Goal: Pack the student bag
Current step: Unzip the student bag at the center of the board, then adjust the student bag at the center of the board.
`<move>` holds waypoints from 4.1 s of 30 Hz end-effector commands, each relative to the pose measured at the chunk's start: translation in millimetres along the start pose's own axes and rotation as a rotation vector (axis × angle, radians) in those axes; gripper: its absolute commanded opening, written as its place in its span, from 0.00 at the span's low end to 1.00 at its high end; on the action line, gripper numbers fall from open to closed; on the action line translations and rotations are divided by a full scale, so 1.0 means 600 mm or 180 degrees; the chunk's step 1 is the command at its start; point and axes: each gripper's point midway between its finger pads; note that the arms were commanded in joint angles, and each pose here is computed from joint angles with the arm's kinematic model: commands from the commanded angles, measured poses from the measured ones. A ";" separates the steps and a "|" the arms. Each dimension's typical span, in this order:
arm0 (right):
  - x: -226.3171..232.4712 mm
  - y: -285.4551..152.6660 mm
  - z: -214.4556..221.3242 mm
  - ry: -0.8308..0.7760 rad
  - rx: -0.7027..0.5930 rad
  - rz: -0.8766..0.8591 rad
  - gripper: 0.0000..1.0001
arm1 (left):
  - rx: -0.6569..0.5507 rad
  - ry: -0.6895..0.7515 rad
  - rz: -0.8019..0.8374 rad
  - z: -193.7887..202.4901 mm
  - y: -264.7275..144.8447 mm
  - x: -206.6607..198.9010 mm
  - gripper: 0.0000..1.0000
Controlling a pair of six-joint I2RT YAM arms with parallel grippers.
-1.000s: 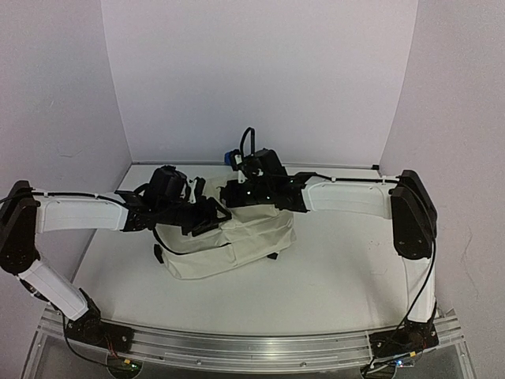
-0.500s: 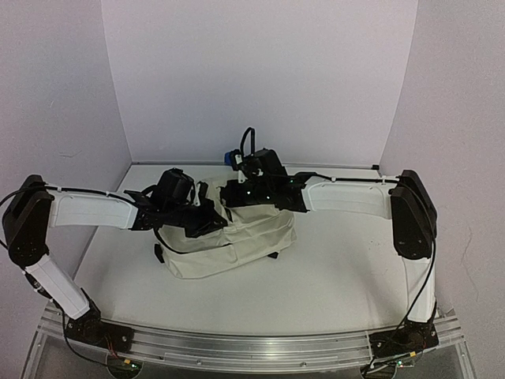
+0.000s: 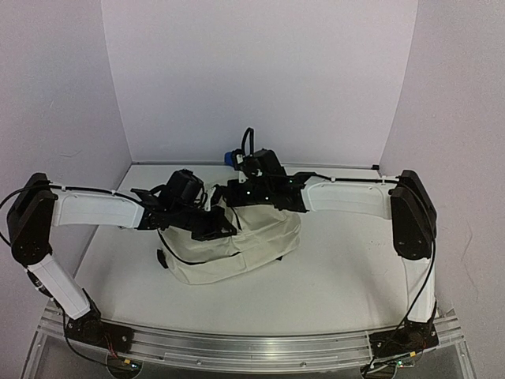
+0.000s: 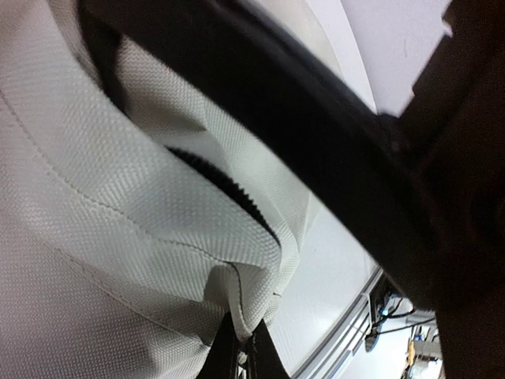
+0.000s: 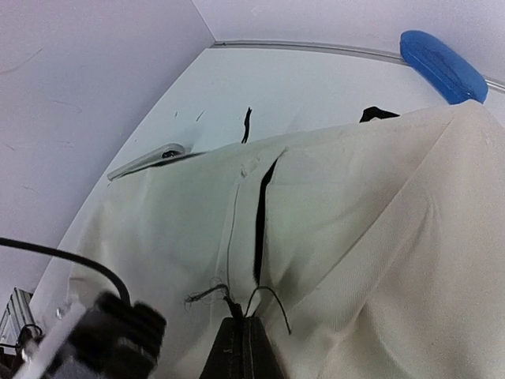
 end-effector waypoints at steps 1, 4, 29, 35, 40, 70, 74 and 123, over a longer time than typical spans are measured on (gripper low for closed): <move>-0.014 -0.006 -0.091 0.0113 -0.0561 0.0211 0.00 | 0.0841 0.0342 0.0286 0.118 0.002 -0.045 0.00; -0.019 0.000 -0.089 0.0123 -0.0559 0.0248 0.00 | 0.0932 0.0404 0.0355 0.137 -0.006 -0.052 0.00; -0.091 0.032 -0.105 0.0587 -0.0678 0.0236 0.00 | 0.1141 0.0427 0.0598 0.219 -0.053 -0.058 0.00; -0.143 0.049 -0.101 0.0727 -0.0663 0.0371 0.00 | 0.1349 0.0534 0.0424 0.245 -0.057 -0.044 0.00; -0.133 0.052 -0.121 0.0574 -0.0706 0.0271 0.00 | 0.1423 0.0542 0.0351 0.255 -0.054 -0.037 0.00; -0.103 0.000 -0.187 0.0291 -0.0757 -0.0132 0.13 | 0.0699 0.0195 -0.0038 0.181 -0.077 -0.031 0.22; -0.078 -0.076 -0.206 0.0156 -0.0814 -0.0250 0.36 | 0.0298 0.0102 -0.0311 0.115 -0.091 -0.033 0.51; 0.059 -0.132 0.073 0.0037 0.0413 0.0417 0.58 | -0.0293 -0.0167 -0.1188 -0.025 -0.074 0.057 0.01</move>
Point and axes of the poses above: each gripper's point midway between its finger pads, its own y axis out along the fingers, its own x axis along the line the jaws close on, z = x × y, and after that the axes turned 8 degrees about -y, right-handed
